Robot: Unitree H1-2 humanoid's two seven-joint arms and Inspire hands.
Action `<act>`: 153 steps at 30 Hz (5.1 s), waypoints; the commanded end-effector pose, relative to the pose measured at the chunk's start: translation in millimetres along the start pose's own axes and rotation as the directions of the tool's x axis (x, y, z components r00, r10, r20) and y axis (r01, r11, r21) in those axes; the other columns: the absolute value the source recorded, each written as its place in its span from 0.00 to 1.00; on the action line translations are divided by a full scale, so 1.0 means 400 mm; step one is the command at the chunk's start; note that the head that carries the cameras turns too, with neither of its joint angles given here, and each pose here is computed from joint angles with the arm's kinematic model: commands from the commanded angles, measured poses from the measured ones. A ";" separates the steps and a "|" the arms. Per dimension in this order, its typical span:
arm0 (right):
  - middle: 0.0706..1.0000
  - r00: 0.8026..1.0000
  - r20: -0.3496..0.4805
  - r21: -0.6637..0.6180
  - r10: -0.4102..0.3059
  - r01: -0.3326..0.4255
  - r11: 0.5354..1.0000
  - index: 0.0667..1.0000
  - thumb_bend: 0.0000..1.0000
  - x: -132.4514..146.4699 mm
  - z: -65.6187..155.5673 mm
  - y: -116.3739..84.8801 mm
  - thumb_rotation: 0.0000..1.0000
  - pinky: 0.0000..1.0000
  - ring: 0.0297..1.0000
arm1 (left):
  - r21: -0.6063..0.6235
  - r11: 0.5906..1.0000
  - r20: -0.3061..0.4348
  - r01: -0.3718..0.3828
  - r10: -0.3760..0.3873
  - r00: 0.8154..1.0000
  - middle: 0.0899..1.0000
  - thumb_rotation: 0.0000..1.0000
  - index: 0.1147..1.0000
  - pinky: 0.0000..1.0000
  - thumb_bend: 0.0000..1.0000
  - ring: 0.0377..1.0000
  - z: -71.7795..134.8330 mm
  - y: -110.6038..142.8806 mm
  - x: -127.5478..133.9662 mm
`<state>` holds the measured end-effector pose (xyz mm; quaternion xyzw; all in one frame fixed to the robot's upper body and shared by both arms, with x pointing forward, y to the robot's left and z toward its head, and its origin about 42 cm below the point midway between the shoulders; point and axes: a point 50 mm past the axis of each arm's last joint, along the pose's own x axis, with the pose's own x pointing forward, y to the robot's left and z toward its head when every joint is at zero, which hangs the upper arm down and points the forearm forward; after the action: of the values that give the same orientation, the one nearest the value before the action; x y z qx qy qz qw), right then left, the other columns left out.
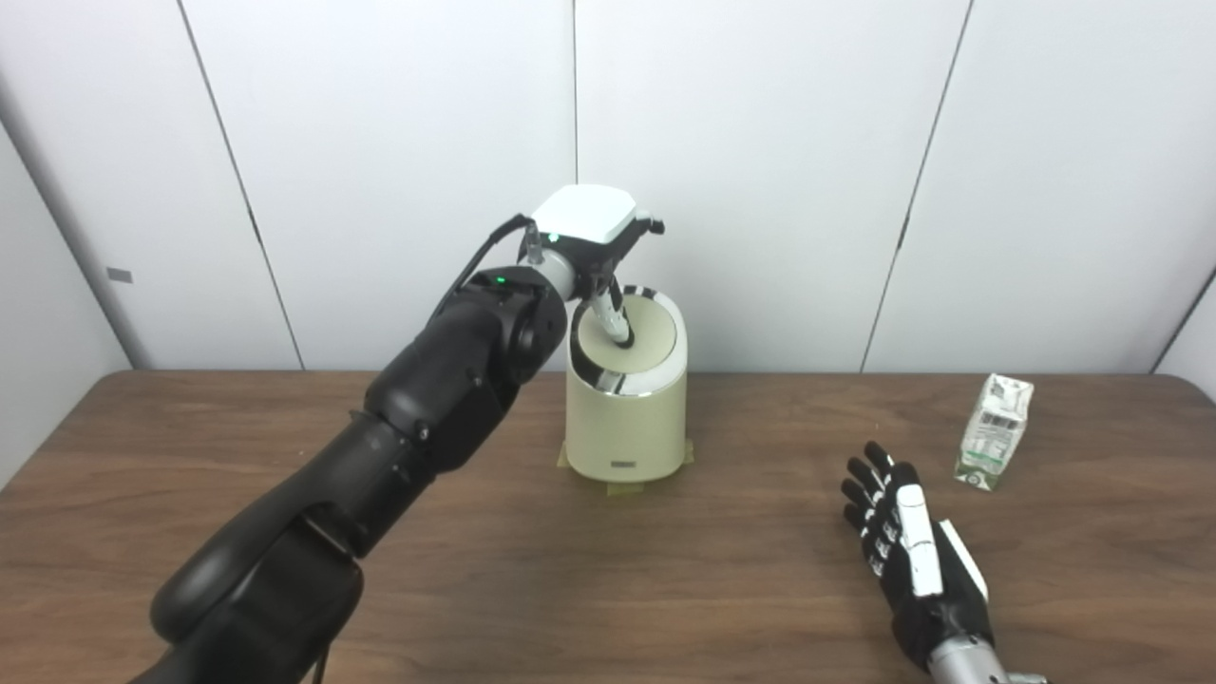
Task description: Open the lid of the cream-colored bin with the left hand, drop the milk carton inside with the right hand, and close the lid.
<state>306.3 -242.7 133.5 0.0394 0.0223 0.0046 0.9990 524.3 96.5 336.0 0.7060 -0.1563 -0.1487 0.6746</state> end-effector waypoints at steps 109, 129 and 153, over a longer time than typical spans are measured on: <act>0.84 0.887 0.227 -0.528 -0.401 0.459 0.715 0.84 0.92 0.132 0.272 -0.370 0.25 0.65 0.78 | -0.930 -0.020 -0.368 -0.368 0.081 0.926 0.99 1.00 0.99 1.00 0.46 0.99 -0.081 -0.385 -0.656; 0.81 0.908 0.121 -0.633 -0.400 0.381 0.674 0.87 0.87 0.301 0.291 -0.380 0.10 0.55 0.68 | -0.936 -0.008 -0.351 -0.352 0.099 0.931 0.99 1.00 0.98 1.00 0.43 1.00 -0.100 -0.337 -0.674; 0.61 0.895 0.207 -0.612 -0.396 0.434 0.661 0.63 0.83 0.310 0.236 -0.394 0.06 0.57 0.59 | -0.936 0.019 -0.349 -0.352 0.096 0.932 0.97 1.00 0.98 1.00 0.45 0.99 -0.100 -0.329 -0.671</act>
<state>426.9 -400.1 179.0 -0.3086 0.0562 -0.2004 0.9282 293.0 253.2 185.6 0.0200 -0.0167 -0.0341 0.9991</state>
